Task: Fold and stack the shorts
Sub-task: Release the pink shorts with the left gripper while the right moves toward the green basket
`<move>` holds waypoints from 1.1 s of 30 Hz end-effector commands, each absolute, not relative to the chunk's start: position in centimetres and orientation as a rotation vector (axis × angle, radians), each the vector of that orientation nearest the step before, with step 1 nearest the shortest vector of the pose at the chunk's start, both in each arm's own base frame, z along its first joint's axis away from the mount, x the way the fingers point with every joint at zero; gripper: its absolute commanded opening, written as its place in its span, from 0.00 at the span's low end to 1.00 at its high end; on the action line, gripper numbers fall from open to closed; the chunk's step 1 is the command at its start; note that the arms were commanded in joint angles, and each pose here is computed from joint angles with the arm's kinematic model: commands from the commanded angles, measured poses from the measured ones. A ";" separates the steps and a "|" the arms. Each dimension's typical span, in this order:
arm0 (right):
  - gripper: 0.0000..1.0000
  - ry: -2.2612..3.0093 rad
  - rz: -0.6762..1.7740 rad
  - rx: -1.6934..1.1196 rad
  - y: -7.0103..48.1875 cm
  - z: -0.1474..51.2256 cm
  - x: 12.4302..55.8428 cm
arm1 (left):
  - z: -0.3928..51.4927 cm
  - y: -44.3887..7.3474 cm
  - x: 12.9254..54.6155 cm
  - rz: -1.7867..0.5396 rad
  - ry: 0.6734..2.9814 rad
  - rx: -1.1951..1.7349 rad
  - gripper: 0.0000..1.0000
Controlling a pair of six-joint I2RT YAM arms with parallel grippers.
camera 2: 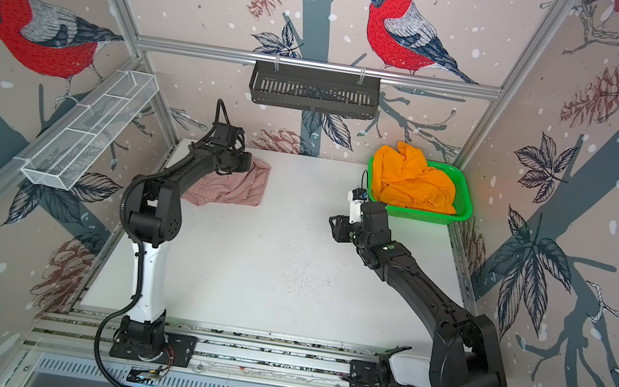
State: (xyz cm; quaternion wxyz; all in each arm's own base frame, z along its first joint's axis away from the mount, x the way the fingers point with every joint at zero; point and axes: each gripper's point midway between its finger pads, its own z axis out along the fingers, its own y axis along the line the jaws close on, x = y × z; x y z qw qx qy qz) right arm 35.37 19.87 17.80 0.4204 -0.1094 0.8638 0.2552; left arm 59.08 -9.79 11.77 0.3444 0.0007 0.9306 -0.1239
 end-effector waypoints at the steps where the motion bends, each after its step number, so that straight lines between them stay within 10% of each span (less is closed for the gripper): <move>1: 0.47 2.113 0.669 -0.274 20.1 18.8 35.8 | 12.9 -10.4 60.9 -0.363 2.347 0.020 0.00; 30: 0.59 2.122 0.538 -0.216 18.4 18.6 35.6 | 5.7 -13.3 61.6 -0.577 2.373 0.111 0.00; 33: 0.61 2.058 0.495 -0.221 17.7 21.2 35.8 | 9.4 -12.8 61.9 -0.534 2.313 0.119 0.64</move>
